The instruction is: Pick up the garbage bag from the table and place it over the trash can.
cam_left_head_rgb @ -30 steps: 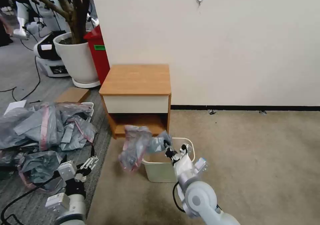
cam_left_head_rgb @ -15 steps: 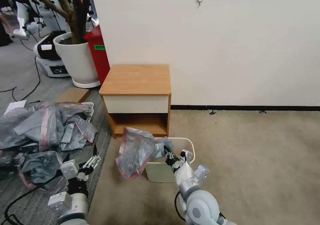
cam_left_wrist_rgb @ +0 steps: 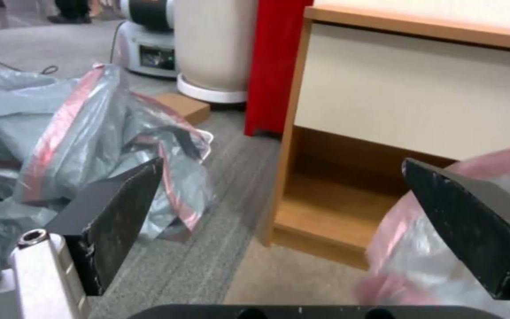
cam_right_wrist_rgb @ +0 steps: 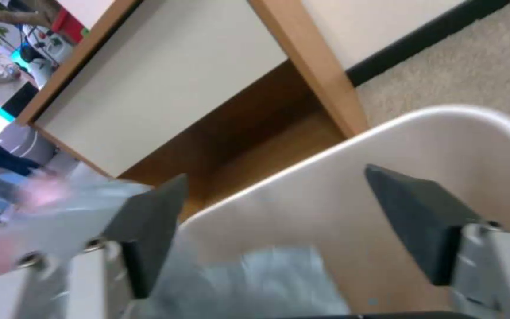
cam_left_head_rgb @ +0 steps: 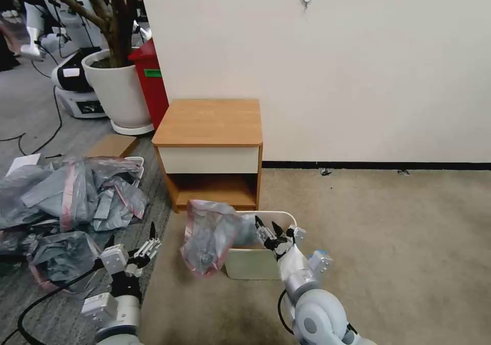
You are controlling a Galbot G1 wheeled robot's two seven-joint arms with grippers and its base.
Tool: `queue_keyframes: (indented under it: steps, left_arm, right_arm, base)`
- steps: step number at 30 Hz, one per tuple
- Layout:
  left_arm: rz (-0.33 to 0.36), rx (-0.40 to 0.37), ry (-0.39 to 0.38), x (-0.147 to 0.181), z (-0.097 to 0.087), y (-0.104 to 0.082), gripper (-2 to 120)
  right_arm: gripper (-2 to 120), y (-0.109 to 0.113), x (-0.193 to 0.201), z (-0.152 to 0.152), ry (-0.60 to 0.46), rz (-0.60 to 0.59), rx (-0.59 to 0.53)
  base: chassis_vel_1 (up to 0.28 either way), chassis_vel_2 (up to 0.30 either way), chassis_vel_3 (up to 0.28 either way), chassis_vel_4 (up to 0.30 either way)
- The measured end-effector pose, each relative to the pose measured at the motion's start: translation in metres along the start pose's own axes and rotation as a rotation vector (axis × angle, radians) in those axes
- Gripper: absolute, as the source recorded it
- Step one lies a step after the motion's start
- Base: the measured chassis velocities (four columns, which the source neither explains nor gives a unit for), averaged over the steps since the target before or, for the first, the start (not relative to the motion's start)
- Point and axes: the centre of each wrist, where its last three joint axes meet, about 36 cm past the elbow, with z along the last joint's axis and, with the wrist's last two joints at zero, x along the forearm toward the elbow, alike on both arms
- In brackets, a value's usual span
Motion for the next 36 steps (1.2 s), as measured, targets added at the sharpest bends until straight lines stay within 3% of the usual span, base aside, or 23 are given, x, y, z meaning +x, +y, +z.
queue_keyframes:
  steps: [6, 13, 21, 25, 26, 28, 29, 33, 36]
  left_arm:
    - [0.018, -0.005, 0.002, 0.0, 0.001, -0.005, 100]
    - [0.038, -0.013, -0.007, 0.0, 0.0, -0.008, 100]
    - [0.171, 0.043, -0.049, 0.001, -0.021, -0.006, 100]
    - [0.401, 0.23, -0.068, 0.007, -0.043, -0.01, 100]
    - [0.401, 0.23, -0.068, 0.007, -0.043, -0.01, 100]
    - [0.539, 0.354, -0.041, 0.009, -0.053, -0.016, 100]
    - [0.539, 0.354, -0.041, 0.009, -0.053, -0.016, 100]
    - [0.671, 0.509, 0.046, 0.001, -0.062, -0.03, 100]
    - [0.691, 0.56, 0.113, -0.007, -0.061, -0.039, 100]
  right_arm:
    - [100, -0.004, 0.001, -0.013, -0.037, 0.015, 0.012]
    - [100, -0.009, 0.0, -0.027, -0.08, 0.036, 0.014]
    - [100, -0.011, 0.001, -0.041, -0.12, 0.044, 0.007]
    - [100, -0.011, 0.006, -0.04, -0.123, 0.051, -0.005]
    - [100, -0.011, 0.006, -0.04, -0.123, 0.051, -0.005]
    - [100, -0.011, 0.009, -0.042, -0.128, 0.055, -0.009]
    - [100, -0.011, 0.009, -0.042, -0.128, 0.055, -0.009]
    - [100, -0.013, 0.017, -0.046, -0.138, 0.062, -0.01]
    - [100, -0.015, 0.022, -0.048, -0.142, 0.072, -0.012]
  base:
    - [0.0, 0.0, 0.0, 0.0]
    - [0.0, 0.0, 0.0, 0.0]
    - [0.0, 0.0, 0.0, 0.0]
    - [0.0, 0.0, 0.0, 0.0]
    - [0.0, 0.0, 0.0, 0.0]
    - [0.0, 0.0, 0.0, 0.0]
    - [0.0, 0.0, 0.0, 0.0]
    - [0.0, 0.0, 0.0, 0.0]
    - [0.0, 0.0, 0.0, 0.0]
